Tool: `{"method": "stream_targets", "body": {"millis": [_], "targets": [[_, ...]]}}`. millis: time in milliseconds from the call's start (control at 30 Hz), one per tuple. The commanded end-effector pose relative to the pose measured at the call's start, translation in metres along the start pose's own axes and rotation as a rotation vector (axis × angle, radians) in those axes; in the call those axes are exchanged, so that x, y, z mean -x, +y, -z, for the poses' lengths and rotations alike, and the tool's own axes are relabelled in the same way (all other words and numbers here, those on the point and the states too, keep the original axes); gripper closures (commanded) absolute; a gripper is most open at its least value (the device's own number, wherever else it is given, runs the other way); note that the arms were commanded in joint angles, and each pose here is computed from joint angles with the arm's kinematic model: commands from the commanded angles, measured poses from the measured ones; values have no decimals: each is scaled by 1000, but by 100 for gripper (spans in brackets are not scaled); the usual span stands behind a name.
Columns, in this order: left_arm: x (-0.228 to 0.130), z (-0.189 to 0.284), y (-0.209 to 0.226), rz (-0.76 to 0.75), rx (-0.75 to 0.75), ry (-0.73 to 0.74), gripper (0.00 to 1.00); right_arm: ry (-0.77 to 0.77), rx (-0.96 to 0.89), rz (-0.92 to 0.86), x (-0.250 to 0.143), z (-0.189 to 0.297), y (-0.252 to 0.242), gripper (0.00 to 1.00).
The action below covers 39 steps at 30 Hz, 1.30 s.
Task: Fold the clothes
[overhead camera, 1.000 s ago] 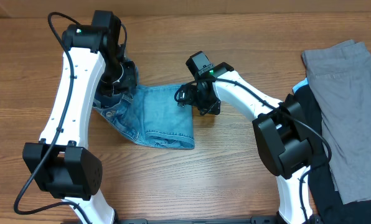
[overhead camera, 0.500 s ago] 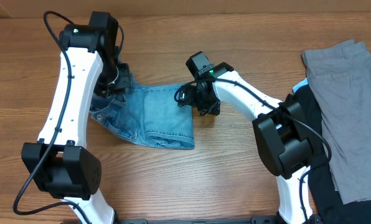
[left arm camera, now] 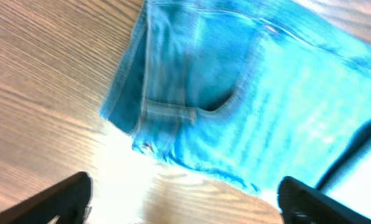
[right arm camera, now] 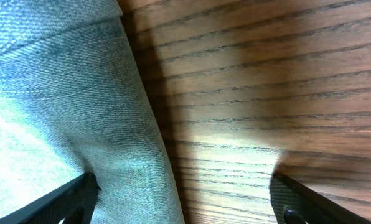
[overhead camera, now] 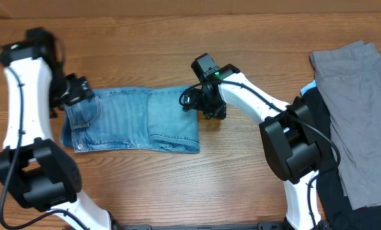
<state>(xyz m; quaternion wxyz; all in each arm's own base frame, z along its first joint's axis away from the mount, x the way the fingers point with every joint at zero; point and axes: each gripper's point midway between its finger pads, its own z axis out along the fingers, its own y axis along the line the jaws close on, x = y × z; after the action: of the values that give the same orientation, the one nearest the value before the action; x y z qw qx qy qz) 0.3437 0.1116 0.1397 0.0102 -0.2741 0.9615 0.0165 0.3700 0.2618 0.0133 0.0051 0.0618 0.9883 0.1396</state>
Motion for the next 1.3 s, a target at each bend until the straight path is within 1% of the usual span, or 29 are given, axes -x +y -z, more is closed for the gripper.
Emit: {"method": "stream_targets", "body": {"millis": [0, 33, 167, 400, 467, 600, 700, 833, 933, 1033, 1100, 1200, 1267], "targets": [[-6, -13, 1, -57, -164, 36, 0, 38, -20, 13, -9, -13, -3, 8], [-7, -23, 4, -70, -217, 42, 0, 38, -20, 13, -9, -13, -3, 8], [-8, -50, 13, -63, -293, 41, 0, 38, -20, 13, -9, -13, -3, 8], [13, -73, 25, -56, -316, -38, 0, 38, -20, 13, -9, -13, -3, 8], [16, -78, 27, -52, -310, -40, 0, 40, -21, 12, -9, -13, -3, 8], [12, -108, 30, -52, -305, 32, 0, 46, -26, 11, -11, -13, -4, 8], [2, -145, 28, -45, -312, 136, 0, 51, -30, 10, -12, -13, -5, 8], [-5, -168, 22, -49, -344, 190, 0, 55, -32, 28, -13, -13, -6, 8], [-9, -176, 15, -58, -386, 214, 1, 53, -31, 31, -13, -13, -6, 8], [-11, -174, 6, -60, -433, 227, 8, 47, -26, 33, -11, -13, -5, 7], [-14, -171, -3, -65, -464, 238, 10, 40, -21, 34, -9, -13, -3, 7], [-22, -168, -16, -95, -470, 265, 15, 32, -9, 38, -7, -13, -1, 7], [-27, -168, -26, -127, -461, 280, 16, 35, 7, 39, -7, -14, 2, 7]]}}
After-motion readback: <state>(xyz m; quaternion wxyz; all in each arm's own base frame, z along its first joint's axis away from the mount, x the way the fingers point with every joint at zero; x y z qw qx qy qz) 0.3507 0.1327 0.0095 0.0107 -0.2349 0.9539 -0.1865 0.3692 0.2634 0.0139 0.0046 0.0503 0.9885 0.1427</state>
